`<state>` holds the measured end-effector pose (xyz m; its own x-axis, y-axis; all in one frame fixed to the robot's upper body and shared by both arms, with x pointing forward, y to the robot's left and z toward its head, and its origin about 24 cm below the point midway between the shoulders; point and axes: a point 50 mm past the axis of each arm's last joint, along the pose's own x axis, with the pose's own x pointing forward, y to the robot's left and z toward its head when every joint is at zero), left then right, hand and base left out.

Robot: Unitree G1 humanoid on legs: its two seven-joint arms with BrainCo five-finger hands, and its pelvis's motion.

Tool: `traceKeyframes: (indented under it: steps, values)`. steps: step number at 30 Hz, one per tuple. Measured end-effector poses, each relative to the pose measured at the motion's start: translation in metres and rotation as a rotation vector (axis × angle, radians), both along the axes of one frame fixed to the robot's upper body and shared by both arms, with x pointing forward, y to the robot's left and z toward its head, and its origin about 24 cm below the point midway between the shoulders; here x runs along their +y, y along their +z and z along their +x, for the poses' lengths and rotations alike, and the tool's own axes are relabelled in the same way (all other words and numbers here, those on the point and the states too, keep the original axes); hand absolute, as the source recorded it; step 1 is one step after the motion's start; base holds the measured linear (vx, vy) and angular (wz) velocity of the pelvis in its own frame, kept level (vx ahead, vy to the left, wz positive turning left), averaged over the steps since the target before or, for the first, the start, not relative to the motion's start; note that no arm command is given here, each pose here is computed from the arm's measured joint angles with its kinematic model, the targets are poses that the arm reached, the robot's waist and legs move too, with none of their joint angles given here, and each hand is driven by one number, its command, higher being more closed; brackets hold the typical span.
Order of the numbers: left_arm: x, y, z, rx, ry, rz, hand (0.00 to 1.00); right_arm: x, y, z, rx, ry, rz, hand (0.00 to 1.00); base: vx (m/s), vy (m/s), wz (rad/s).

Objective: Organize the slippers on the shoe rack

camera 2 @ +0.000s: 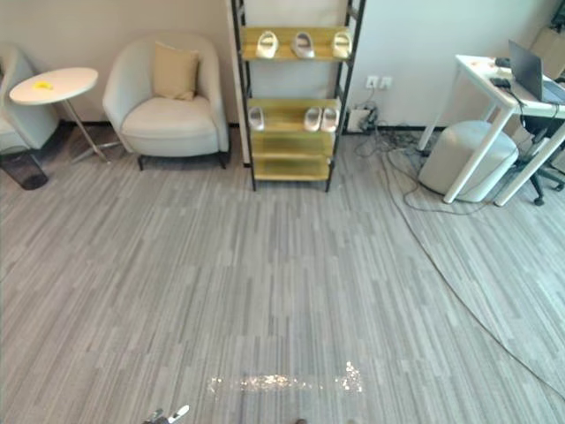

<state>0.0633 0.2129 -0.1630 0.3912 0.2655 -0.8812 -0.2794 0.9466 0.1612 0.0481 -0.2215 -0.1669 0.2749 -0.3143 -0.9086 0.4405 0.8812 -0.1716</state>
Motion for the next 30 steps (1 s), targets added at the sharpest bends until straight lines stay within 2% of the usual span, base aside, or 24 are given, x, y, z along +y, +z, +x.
traceKeyframes:
  steps: [6,23,30]
  values:
    - [-0.001,0.000,0.008,-0.011,-0.014,0.000,0.00,0.000,0.002,0.019,-0.049,-0.013,0.000,0.00,0.02,0.008,-0.03]
    - [-0.001,0.000,0.010,-0.011,-0.018,0.001,0.00,-0.001,0.004,0.029,-0.067,-0.010,-0.010,0.00,-0.03,-0.017,-0.03]
    - [0.000,0.002,0.017,-0.026,-0.020,0.004,0.00,0.012,0.004,0.040,-0.096,-0.005,0.020,0.00,-0.01,-0.007,0.09]
